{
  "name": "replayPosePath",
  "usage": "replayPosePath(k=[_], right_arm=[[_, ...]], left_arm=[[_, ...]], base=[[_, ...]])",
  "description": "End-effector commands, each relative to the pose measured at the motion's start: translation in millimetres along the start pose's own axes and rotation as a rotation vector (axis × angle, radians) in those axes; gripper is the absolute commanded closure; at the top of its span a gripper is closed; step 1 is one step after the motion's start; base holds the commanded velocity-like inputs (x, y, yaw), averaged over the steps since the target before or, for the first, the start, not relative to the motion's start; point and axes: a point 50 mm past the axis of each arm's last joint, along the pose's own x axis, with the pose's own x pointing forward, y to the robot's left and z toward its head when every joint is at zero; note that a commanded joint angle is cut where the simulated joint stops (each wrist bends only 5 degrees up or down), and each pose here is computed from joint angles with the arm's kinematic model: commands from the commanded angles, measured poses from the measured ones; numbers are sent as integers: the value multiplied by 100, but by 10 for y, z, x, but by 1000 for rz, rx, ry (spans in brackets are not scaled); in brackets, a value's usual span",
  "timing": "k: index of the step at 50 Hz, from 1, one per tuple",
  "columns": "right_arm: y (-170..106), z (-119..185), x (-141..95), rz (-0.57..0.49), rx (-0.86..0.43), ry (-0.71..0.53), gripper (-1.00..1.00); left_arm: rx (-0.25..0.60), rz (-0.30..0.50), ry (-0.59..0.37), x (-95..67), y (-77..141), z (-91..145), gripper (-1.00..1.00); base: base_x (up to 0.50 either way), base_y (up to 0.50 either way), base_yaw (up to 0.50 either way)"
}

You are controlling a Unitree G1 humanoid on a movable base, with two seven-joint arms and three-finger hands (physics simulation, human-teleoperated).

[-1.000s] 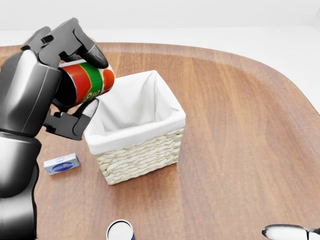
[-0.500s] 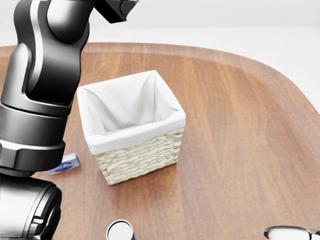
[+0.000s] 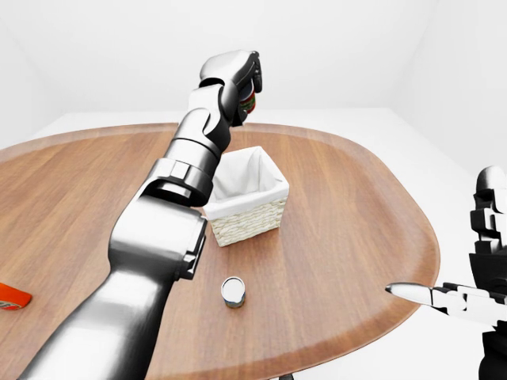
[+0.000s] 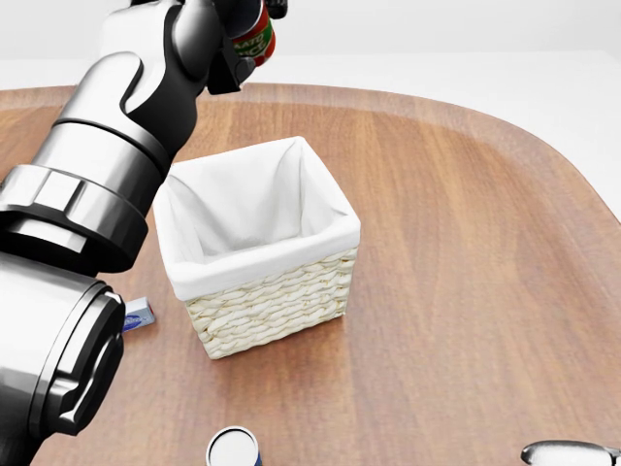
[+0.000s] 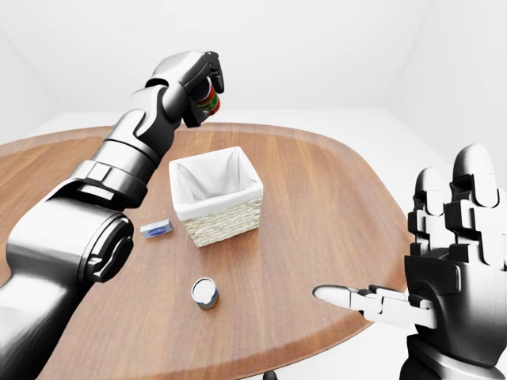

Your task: Pick up the tomato sauce, and put it in the basket.

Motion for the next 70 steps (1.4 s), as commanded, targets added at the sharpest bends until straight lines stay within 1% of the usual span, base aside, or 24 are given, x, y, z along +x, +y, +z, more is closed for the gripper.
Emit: replayPosePath(k=[1, 3, 4, 11, 18, 20, 33, 41, 59, 70], right_arm=[[-9, 1, -2, -2, 3, -1, -100], [-5, 1, -2, -1, 3, -1, -100], [-3, -1, -3, -1, 3, 1, -100], [6, -4, -2, 1, 3, 1, -100], [3, -6, -3, 1, 4, 2, -100], [8, -7, -2, 2, 5, 2, -100], [3, -9, -13, 1, 5, 1, -100], [2, -3, -5, 2, 5, 1, -100], [-6, 19, 6, 0, 6, -2, -100], [5, 12, 5, 2, 6, -1, -100]], left_arm=[[83, -207, 62, -29, -370, -144, 100], [87, -216, 69, -36, -403, -171, 100], [98, -236, 75, -44, -440, -196, 100], [89, -232, 80, -45, -439, -215, 100], [111, -253, 89, -67, -541, -257, 100], [99, -264, 90, -74, -577, -260, 100], [124, -289, 116, -129, -772, -381, 100], [124, -307, 130, -170, -899, -442, 100], [138, -334, 142, -211, -1011, -501, 100], [144, -352, 149, -254, -1126, -537, 100]], base=[[0, 0, 0], [0, 0, 0], [0, 0, 0], [0, 0, 0], [0, 0, 0], [0, 0, 0], [0, 0, 0], [0, 0, 0], [0, 0, 0], [0, 0, 0]])
